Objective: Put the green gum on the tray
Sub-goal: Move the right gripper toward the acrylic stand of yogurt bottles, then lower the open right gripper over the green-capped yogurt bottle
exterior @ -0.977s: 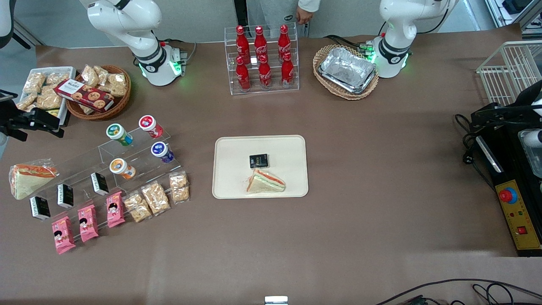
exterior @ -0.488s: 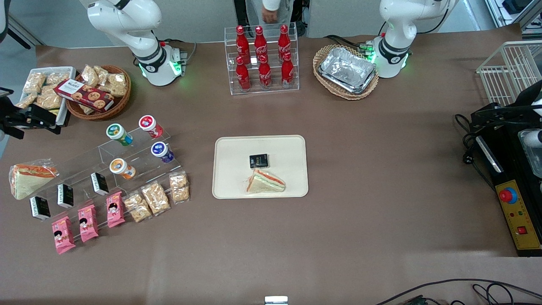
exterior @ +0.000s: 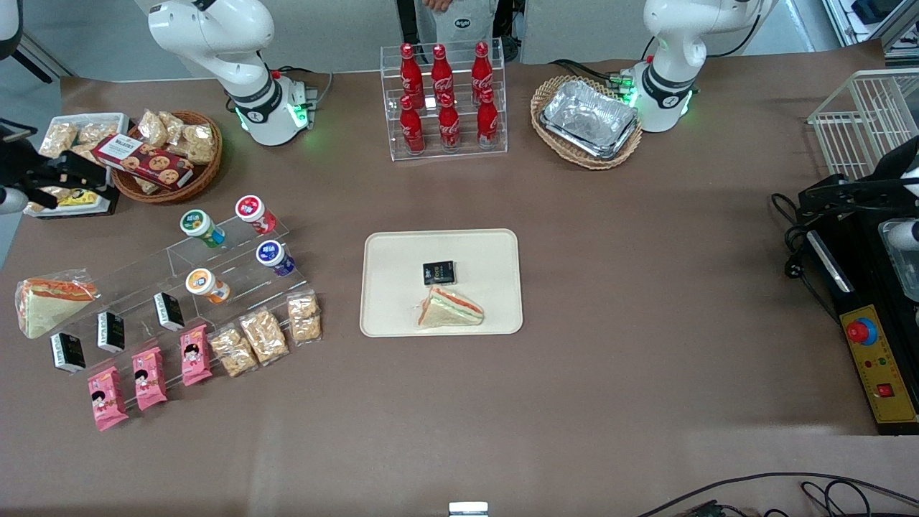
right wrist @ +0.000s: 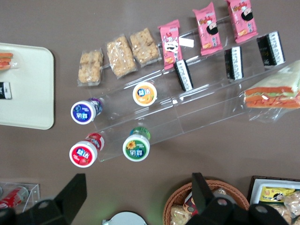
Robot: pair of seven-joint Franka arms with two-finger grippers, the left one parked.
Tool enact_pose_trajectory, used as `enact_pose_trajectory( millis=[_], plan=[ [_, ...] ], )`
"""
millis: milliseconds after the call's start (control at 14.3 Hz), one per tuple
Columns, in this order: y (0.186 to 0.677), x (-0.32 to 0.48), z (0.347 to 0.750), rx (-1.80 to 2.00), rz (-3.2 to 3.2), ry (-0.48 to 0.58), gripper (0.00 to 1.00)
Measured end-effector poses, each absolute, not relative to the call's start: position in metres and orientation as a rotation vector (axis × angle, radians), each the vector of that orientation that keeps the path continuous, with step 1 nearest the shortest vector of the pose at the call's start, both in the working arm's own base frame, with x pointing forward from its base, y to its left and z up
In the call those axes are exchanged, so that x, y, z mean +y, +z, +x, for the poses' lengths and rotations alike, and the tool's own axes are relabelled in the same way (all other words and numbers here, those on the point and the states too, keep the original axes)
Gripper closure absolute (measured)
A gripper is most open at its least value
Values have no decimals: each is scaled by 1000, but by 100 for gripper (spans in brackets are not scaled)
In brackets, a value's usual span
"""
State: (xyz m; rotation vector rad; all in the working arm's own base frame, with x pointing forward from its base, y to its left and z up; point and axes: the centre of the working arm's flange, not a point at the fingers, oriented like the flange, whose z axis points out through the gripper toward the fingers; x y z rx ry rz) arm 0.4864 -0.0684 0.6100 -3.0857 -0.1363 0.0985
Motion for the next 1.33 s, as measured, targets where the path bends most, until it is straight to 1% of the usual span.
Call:
enact_pose_trajectory(
  millis=[209, 349, 698, 907, 1326],
  plan=[
    [588, -64, 464, -150, -3078, 80, 0],
    [567, -59, 454, -159, -3071, 106, 0],
    [514, -55, 441, -162, -3066, 133, 0],
    [492, -54, 434, -164, -3064, 145, 0],
    [454, -51, 427, -162, -3067, 120, 0]
  ],
)
